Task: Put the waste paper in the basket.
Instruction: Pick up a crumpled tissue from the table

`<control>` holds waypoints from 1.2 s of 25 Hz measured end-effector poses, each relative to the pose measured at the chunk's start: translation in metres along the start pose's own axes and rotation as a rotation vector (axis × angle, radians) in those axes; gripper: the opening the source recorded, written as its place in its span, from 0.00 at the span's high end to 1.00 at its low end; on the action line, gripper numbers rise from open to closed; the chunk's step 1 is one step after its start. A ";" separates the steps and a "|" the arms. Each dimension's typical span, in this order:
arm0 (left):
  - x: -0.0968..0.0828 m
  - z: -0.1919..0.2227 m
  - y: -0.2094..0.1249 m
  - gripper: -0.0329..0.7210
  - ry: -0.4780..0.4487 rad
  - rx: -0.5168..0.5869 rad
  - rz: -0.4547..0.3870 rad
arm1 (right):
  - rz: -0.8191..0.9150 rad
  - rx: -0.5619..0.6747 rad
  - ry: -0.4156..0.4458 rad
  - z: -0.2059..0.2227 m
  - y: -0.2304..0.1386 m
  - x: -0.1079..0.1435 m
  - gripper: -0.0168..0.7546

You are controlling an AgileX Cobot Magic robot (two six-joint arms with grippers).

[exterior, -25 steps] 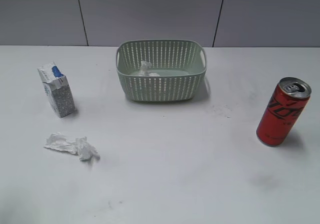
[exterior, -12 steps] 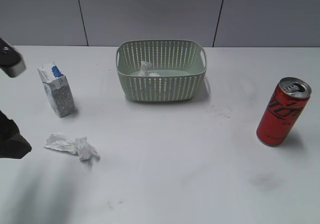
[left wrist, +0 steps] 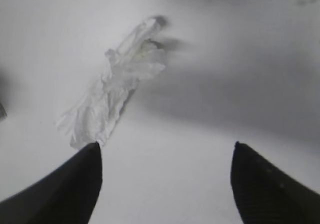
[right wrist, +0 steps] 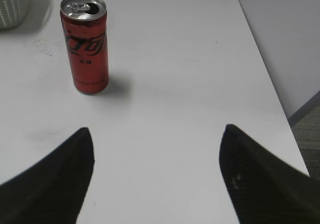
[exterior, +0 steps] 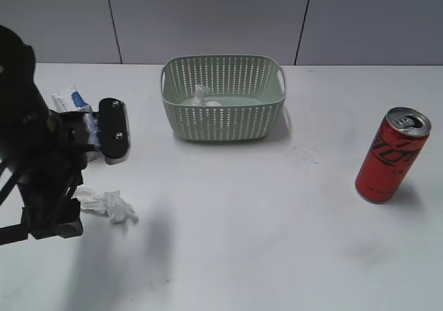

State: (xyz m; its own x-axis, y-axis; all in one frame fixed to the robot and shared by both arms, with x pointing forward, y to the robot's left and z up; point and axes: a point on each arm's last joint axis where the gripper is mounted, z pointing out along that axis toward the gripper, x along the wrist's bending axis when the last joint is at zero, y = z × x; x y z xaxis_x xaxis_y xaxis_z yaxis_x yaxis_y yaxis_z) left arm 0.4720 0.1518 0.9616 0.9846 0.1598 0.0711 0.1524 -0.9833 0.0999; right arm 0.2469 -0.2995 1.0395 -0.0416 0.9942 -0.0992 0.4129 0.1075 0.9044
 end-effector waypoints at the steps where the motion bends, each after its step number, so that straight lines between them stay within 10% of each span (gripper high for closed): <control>1: 0.004 0.006 0.002 0.17 -0.001 0.014 0.016 | 0.000 0.000 0.000 0.000 0.000 0.000 0.21; 23: 0.032 0.078 0.033 0.19 -0.082 -0.017 -0.001 | 0.000 0.000 0.000 0.000 0.000 0.000 0.21; 30: 0.032 0.078 0.037 0.64 -0.090 -0.053 -0.044 | 0.001 0.000 0.000 0.000 0.000 0.000 0.21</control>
State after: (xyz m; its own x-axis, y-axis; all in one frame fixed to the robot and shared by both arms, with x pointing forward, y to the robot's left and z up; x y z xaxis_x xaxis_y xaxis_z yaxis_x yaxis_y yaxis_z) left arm 0.5155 0.1138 0.8901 0.9810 0.1923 -0.0234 0.1936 -0.9691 0.1530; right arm 0.2468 -0.2995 1.0395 -0.0412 0.9943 -0.0982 0.4131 0.1065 0.9045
